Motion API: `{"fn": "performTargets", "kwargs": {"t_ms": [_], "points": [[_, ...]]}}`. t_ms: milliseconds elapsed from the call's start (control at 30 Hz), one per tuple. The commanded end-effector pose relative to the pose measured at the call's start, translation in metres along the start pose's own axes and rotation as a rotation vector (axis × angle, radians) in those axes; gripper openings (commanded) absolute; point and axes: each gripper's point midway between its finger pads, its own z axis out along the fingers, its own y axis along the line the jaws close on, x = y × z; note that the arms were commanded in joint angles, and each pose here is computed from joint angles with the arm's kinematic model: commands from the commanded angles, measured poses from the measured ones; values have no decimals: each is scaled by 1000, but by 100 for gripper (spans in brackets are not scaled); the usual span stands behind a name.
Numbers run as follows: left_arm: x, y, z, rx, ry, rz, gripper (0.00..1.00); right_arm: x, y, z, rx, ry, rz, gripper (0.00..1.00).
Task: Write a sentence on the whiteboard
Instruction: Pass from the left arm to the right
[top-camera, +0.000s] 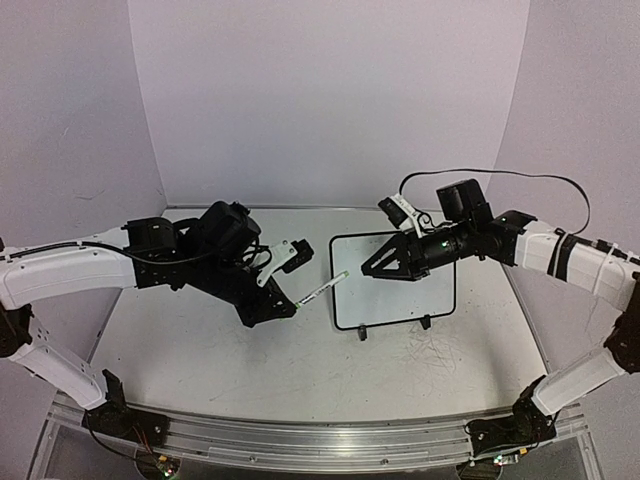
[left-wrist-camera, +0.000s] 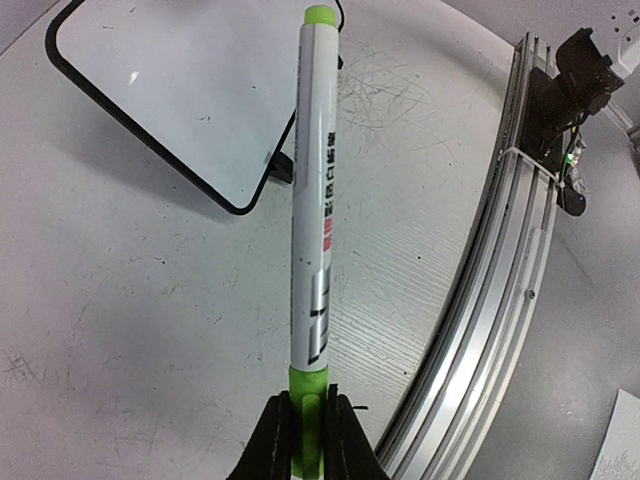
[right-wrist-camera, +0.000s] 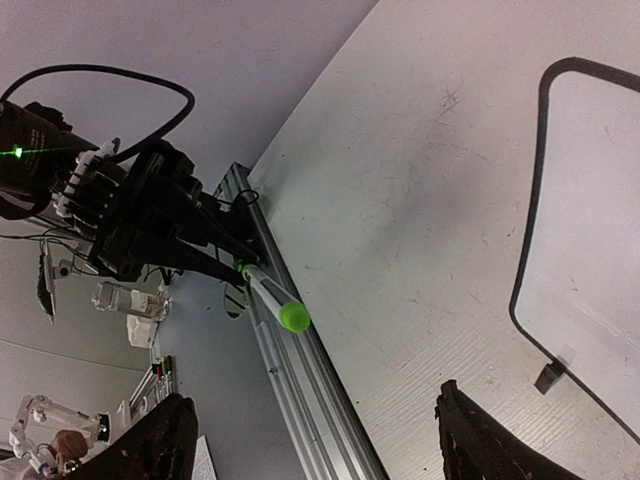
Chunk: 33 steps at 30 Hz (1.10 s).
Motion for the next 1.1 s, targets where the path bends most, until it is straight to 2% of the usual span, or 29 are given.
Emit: {"fn": "performTargets", "kwargs": {"t_ms": [0, 300, 567, 700, 967, 1067], "points": [[-21, -6, -8, 14, -50, 157, 0, 3, 35, 16, -154, 34, -43, 83], [-31, -15, -15, 56, -111, 185, 0, 3, 42, 51, -189, 43, -3, 76], [-31, -19, -16, 69, -129, 173, 0, 13, 45, 75, -256, 70, 11, 59], [-33, -19, -18, 62, -147, 171, 0, 16, 43, 79, -280, 67, 27, 46], [-31, -19, -12, 69, -139, 163, 0, 19, 44, 84, -310, 71, 21, 38], [-29, -18, -10, 62, -133, 160, 0, 22, 42, 87, -314, 81, 26, 31]]}}
